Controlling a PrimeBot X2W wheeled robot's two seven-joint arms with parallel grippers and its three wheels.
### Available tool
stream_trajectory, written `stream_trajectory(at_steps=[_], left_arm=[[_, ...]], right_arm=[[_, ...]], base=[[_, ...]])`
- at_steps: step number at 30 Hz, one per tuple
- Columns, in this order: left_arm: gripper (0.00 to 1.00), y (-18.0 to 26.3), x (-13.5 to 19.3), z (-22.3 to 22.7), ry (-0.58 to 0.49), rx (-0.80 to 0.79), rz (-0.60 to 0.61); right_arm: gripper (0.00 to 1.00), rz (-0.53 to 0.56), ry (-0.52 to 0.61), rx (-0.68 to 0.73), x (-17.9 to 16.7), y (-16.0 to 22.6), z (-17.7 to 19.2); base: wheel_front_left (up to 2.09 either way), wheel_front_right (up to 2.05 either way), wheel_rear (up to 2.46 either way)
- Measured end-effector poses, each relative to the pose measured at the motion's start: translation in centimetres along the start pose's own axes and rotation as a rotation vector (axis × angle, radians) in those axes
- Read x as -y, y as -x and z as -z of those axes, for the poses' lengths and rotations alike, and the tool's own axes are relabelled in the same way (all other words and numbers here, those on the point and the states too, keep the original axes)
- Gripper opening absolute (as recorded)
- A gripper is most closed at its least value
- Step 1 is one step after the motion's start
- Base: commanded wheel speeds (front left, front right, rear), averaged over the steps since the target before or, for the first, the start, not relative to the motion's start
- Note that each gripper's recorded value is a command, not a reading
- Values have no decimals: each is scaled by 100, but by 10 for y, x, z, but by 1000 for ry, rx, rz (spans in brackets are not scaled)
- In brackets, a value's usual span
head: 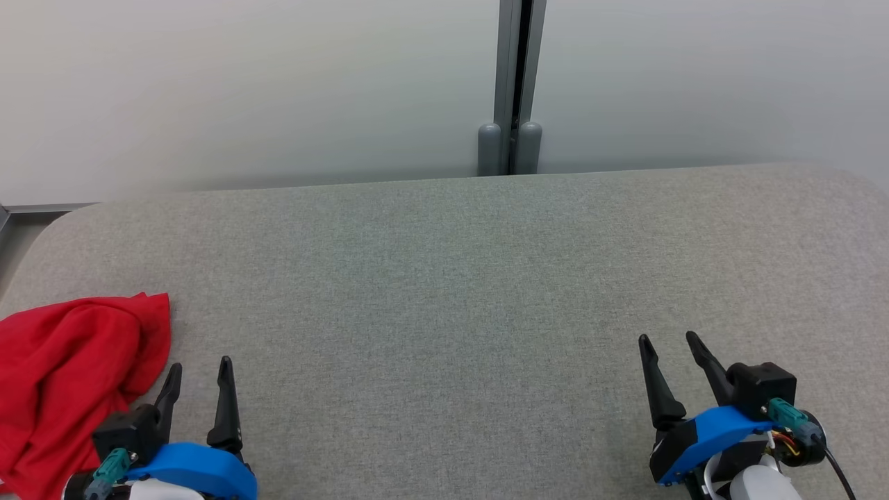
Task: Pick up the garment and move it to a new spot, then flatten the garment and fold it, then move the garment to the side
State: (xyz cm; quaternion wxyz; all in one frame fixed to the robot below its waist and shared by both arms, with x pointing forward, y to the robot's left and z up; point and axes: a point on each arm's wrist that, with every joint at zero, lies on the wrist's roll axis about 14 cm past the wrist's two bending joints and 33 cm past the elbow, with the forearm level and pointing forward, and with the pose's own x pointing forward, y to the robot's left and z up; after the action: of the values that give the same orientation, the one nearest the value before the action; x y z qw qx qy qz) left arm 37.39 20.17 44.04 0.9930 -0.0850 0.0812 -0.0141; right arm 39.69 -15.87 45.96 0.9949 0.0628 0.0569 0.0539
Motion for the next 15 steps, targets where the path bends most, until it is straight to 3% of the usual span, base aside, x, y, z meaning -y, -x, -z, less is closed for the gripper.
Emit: stream_trajectory(at_steps=[15], left_arm=[[100,6,7,3,-68,9,15]], right_arm=[[100,-3,96,24,3,5,-5]], base=[[0,0,0]])
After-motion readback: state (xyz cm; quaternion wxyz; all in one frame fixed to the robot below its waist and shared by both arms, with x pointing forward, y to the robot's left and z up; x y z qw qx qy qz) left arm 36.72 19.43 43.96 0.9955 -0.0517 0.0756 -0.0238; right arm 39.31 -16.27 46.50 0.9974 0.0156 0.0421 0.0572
